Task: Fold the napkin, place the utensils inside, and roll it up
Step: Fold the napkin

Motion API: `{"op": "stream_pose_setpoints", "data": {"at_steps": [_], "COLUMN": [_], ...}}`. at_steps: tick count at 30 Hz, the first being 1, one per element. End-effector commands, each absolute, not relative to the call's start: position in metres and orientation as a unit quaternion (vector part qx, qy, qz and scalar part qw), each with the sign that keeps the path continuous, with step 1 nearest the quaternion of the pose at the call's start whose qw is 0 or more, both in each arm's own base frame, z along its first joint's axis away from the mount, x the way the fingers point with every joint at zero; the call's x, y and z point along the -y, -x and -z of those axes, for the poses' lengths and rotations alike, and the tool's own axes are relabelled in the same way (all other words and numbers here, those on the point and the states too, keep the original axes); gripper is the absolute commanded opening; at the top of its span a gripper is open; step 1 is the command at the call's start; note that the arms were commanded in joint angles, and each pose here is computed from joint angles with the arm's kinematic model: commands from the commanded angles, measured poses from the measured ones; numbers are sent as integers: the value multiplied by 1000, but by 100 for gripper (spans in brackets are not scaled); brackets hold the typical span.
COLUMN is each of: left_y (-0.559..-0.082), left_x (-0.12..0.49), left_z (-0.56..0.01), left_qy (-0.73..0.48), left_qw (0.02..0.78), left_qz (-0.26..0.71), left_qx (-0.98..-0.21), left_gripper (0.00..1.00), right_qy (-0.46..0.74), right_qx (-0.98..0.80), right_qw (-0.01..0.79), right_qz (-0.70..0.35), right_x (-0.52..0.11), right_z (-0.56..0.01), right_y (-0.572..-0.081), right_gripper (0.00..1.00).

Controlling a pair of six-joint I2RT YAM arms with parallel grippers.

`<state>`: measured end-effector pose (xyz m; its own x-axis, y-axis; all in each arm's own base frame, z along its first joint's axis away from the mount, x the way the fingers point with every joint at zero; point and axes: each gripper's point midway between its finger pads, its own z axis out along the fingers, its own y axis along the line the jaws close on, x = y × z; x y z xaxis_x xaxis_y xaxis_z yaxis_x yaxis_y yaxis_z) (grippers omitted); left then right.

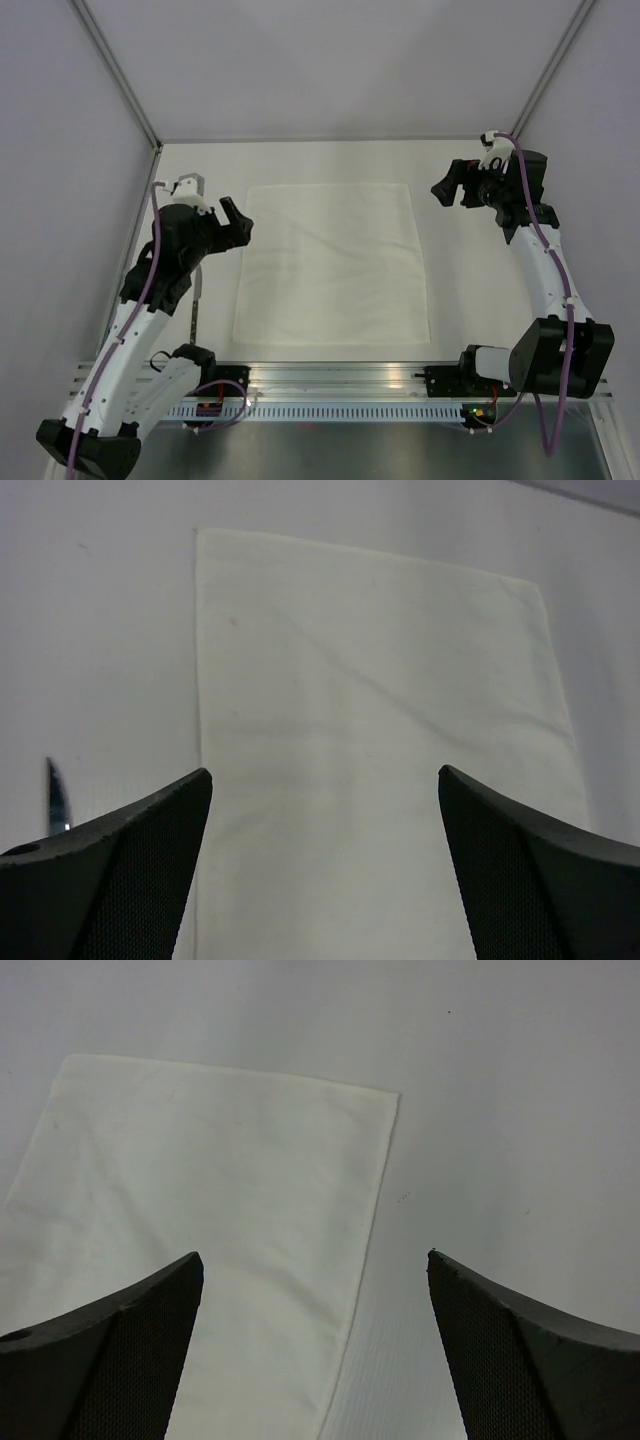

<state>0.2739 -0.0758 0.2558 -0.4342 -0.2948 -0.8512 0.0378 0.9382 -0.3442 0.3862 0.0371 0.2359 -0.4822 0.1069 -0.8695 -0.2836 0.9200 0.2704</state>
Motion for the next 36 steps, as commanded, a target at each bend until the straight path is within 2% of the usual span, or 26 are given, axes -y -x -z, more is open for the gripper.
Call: {"op": "stream_pose_setpoints", "data": {"at_steps": [1,9,17,18,21,27,32,36], "left_y": [-276,-253,-189,-177,-160,-126,-114,-106], "left_x": [115,248,402,421,458,518,536,545], "left_z": [-277,-238,-150,-152,-126,-92,-69,-61], "left_qy": [29,-100,-271,-289,-327,-383,-392,-405], "left_qw": [541,517,452,450,433,405,380,374], "left_qz": [173,176,178,191,186,207,214,217], "left_qx": [-823,-832,-831,-823,-819,-804,-810,-806], "left_gripper": [97,93,86,86,82,76,66,61], "right_qy": [63,53,38,38,39,37,36,35], "right_qx": [-835,-867,-876,-876,-881,-882,-882,-882], "right_qw": [508,450,434,436,432,436,434,436], "right_qz": [-201,-205,-207,-204,-188,-178,-177,-176], "right_x": [-40,-37,-35,-34,-29,-26,-26,-25], "right_z": [-252,-251,-235,-234,-227,-224,-223,-223], "right_y": [-385,-389,-394,-395,-395,-392,-392,-391], "right_gripper": [98,98,98,98,98,98,98,97]}}
